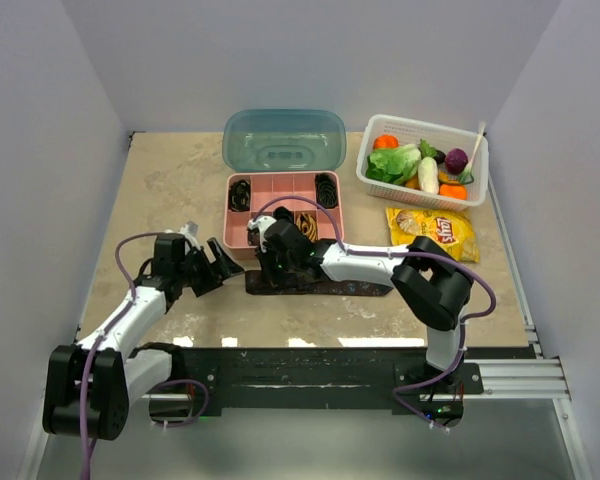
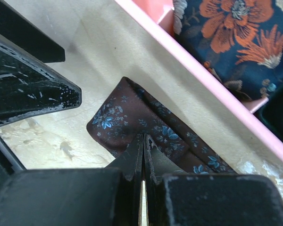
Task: Roll the ties
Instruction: Roll the tie at the center of the board.
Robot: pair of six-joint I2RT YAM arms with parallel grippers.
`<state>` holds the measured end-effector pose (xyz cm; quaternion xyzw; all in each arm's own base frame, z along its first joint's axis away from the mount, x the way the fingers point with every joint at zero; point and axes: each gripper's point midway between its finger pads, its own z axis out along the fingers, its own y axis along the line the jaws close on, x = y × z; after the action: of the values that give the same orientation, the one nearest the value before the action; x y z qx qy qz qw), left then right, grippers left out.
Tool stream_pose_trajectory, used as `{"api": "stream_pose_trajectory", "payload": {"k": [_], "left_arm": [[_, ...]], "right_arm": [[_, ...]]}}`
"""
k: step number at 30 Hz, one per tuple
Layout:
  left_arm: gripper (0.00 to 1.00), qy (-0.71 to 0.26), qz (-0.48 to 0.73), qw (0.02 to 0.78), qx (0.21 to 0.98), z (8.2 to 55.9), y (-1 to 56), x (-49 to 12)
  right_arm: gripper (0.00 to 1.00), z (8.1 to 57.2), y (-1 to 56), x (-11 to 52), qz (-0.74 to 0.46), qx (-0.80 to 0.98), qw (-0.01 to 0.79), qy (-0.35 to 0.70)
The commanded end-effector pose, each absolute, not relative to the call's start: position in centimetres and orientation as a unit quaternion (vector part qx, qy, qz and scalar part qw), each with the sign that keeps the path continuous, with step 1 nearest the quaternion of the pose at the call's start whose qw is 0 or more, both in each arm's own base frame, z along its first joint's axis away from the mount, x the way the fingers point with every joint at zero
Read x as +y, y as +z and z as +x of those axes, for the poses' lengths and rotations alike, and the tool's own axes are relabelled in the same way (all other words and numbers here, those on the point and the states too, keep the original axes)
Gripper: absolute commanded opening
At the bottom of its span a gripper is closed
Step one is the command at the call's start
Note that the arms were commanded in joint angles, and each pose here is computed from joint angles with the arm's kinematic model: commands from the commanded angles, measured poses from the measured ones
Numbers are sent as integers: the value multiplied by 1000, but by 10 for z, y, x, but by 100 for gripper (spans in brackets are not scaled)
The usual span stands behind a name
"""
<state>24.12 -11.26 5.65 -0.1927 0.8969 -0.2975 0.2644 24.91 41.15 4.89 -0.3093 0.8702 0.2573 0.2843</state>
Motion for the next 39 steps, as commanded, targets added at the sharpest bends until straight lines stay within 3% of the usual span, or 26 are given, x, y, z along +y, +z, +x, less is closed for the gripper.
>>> {"api": "stream_pose_trajectory", "payload": {"k": [1, 23, 39], "left_arm": [[84, -333, -161, 283, 885, 249, 63, -125], [70, -354, -155, 240, 891, 237, 41, -155], [66, -376, -167, 219, 885, 228, 33, -164]], "right_arm": [[0, 249, 42, 394, -313, 875, 287, 232], [0, 222, -13, 367, -314, 901, 223, 201], [0, 243, 71, 383, -295, 873, 307, 236]]}}
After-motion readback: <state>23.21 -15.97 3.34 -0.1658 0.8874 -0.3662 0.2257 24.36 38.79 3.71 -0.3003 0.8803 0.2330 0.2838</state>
